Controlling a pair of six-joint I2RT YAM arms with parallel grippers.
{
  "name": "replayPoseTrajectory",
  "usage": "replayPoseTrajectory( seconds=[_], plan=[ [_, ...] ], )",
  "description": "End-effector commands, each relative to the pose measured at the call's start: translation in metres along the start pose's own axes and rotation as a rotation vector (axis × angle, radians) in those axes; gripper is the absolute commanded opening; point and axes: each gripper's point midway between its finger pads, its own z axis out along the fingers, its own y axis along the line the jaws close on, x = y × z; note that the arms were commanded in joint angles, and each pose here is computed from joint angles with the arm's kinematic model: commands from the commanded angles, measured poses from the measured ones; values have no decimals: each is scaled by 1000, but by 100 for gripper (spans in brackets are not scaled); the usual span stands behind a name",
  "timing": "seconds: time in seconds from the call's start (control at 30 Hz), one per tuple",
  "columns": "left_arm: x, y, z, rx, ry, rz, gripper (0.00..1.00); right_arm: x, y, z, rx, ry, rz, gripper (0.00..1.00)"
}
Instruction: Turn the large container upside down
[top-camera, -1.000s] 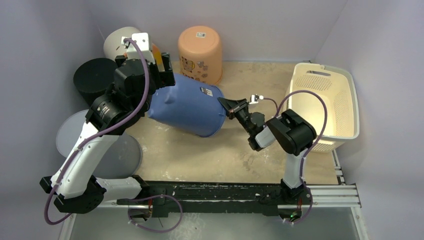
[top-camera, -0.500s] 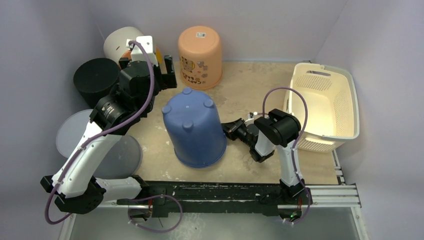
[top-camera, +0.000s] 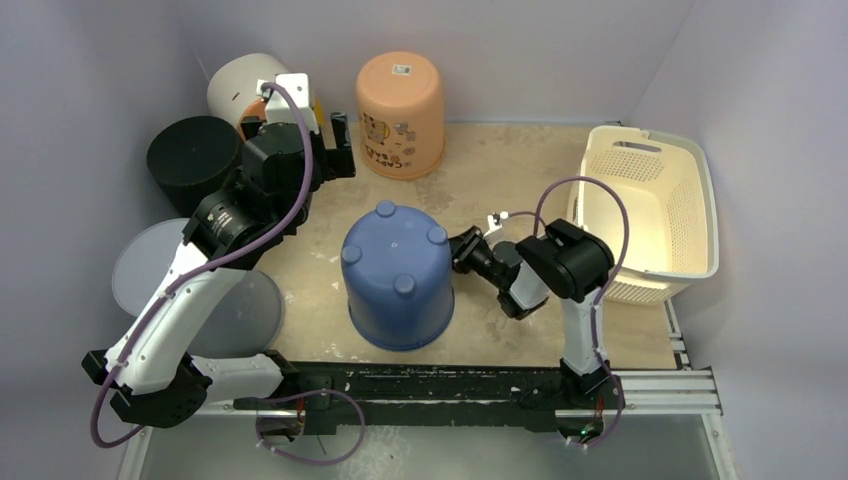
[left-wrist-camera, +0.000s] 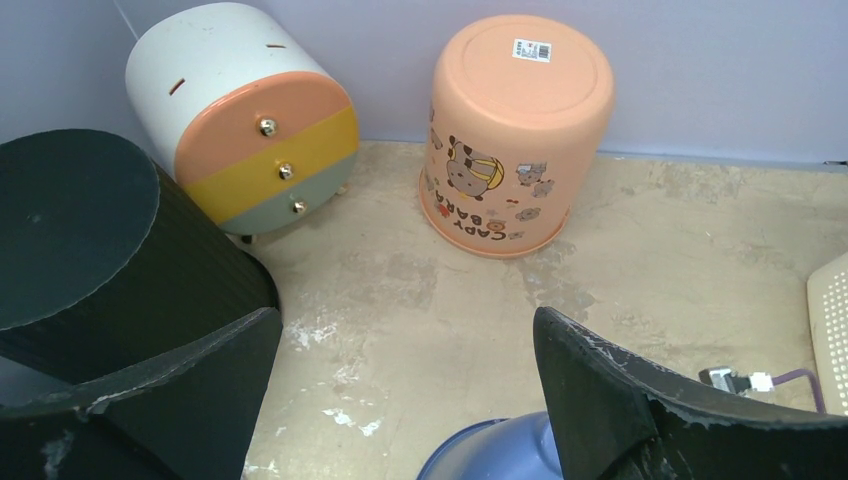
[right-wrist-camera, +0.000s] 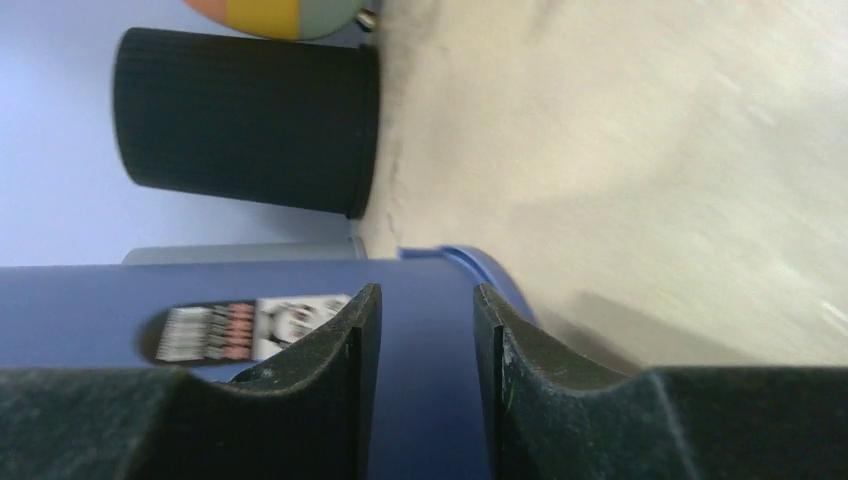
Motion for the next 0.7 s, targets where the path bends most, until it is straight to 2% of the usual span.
replayPoseTrajectory(
  seconds=[0.0,0.2,0.33,0.4,0.47,0.5,0.67],
  plan=[
    [-9,-3,-2,13,-35,-47,93,-25,68,19,-154,-52,-250,43],
    [-8,1,-3,2,-36,-37,93,-66,61,32,122,-130,-505,57],
    [-8,2,-4,1,-36,-32,93,-94,43,12,396,-176,-610,68],
    [-9,1,-3,1,-39,-29,93,-102,44,-4,477,-181,-648,79],
    [-9,-1,0,3,-37,-23,93,-105,44,-21,551,-167,-666,95],
    [-9,-4,1,8,-33,-21,93,-105,44,-31,579,-161,-668,99],
    [-8,-14,7,39,-33,-26,93,-103,45,-91,719,-144,-678,100]
  ],
)
